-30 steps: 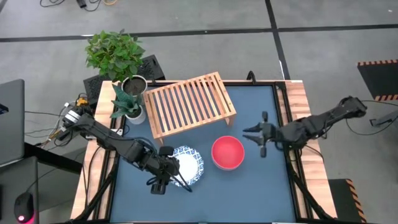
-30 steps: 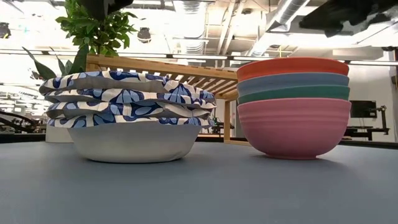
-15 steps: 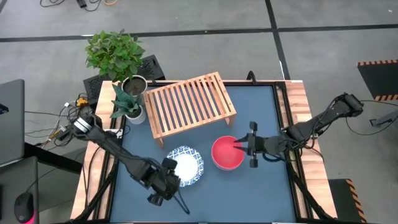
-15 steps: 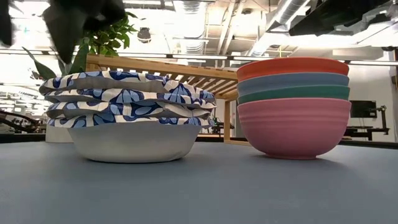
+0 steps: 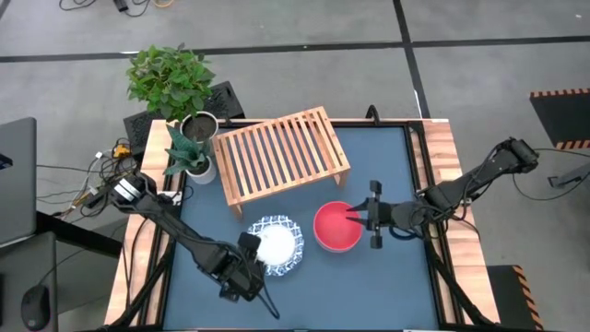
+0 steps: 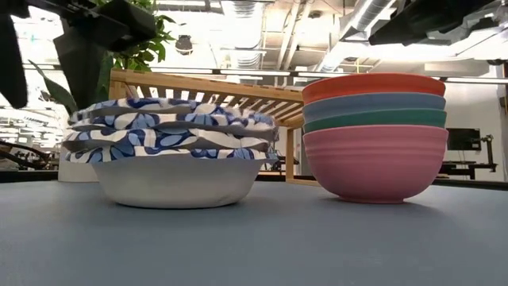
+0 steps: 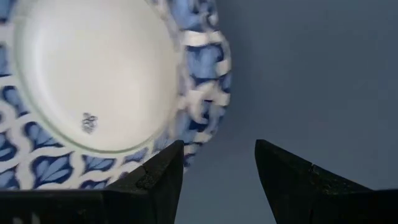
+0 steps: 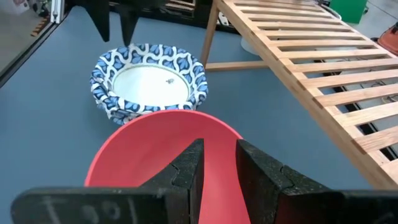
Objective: Place and stack bowls onto a shelf
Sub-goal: Put the blue patterned bowl on the shelf
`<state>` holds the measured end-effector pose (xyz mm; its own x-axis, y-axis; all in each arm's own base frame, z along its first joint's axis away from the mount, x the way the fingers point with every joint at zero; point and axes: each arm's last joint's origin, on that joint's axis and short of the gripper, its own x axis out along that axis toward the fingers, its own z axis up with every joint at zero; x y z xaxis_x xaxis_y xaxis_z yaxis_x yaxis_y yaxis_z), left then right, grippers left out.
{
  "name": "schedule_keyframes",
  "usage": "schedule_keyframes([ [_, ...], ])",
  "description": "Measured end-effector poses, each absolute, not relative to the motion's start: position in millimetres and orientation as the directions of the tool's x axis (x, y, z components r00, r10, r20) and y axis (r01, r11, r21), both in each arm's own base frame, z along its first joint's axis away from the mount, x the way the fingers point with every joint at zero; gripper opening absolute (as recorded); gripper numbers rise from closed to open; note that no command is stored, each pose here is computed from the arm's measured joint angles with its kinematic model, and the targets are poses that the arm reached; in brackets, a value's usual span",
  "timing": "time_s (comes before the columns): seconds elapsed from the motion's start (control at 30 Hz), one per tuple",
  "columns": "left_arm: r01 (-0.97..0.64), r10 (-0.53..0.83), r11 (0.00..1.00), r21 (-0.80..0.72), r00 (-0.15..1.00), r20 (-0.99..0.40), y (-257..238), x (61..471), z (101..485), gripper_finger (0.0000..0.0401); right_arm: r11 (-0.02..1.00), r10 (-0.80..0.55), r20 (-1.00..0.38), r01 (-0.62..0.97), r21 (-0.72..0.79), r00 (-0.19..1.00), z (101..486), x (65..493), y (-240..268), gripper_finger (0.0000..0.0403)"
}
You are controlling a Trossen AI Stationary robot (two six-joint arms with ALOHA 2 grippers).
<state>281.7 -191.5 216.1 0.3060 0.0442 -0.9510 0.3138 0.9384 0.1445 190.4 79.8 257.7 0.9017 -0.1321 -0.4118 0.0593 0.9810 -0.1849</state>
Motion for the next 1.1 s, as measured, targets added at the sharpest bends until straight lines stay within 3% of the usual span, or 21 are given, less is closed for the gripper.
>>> schedule_keyframes([
  [0.4,0.306,0.101,0.930,0.206,0.327,-0.940,-188,282,216,0.0188,0.981,-0.136,-0.410,0.064,-0.184,0.902,258,191,79,0.0118],
  [0.8,0.360,0.060,0.913,0.192,0.346,-0.936,-170,300,218,0.0187,0.980,-0.141,-0.408,0.069,-0.186,0.902,258,191,79,0.0118],
  [1.1,0.399,-0.024,0.911,0.107,0.309,-0.951,-162,306,217,0.0149,0.980,-0.141,-0.409,0.068,-0.188,0.901,258,191,79,0.0118],
])
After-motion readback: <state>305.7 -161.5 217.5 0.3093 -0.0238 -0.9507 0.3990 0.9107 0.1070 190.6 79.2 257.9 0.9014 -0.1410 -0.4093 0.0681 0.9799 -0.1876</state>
